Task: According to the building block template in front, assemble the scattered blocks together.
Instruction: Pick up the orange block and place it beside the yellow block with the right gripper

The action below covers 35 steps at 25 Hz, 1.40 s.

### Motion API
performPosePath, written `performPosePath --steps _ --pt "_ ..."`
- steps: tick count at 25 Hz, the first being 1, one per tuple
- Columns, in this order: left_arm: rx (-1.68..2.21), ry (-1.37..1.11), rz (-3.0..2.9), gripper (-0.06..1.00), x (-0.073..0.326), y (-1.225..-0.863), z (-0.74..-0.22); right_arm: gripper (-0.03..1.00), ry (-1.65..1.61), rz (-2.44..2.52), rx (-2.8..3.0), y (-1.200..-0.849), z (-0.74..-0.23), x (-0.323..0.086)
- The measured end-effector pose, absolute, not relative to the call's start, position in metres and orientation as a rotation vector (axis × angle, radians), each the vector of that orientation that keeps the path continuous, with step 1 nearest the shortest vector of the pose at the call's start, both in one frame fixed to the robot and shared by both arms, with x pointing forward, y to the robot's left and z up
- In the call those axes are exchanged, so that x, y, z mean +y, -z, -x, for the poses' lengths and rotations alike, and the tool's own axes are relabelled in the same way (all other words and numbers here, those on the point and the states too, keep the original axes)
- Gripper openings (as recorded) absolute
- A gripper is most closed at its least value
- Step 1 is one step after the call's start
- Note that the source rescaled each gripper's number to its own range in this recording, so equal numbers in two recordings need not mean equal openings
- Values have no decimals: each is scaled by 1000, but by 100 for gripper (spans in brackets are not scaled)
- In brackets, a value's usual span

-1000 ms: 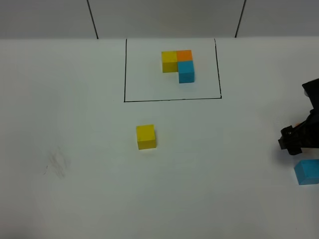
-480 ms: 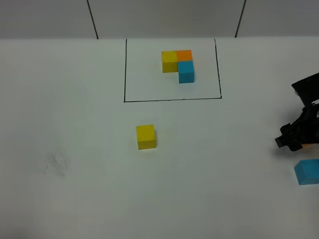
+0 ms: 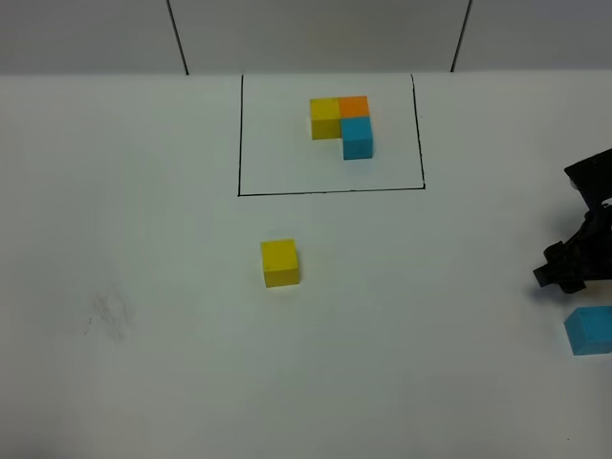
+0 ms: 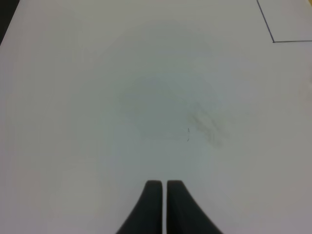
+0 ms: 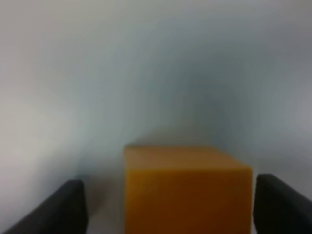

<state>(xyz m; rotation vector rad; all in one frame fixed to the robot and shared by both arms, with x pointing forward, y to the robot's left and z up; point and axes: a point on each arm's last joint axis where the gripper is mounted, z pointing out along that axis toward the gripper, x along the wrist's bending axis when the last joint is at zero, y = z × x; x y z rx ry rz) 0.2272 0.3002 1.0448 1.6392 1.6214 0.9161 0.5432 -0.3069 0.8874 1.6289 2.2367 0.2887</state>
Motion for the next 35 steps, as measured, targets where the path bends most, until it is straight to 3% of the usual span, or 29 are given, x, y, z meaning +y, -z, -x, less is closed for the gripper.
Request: performPosePath --steps 4,7,23,35 --pt "1621 -916 -1639 0 300 -1045 -227 69 -304 -1622 2228 -886 -545 -307" --pt "1621 -917 -1640 0 300 -1045 -227 50 -307 -1622 2228 -884 -547 -306" --pt "1621 -917 -1640 0 300 -1045 -227 50 -276 -1627 2260 -893 -540 -300" --pt "1621 -916 -1639 0 300 -1045 -227 50 -445 -1559 2116 -999 -502 -287"
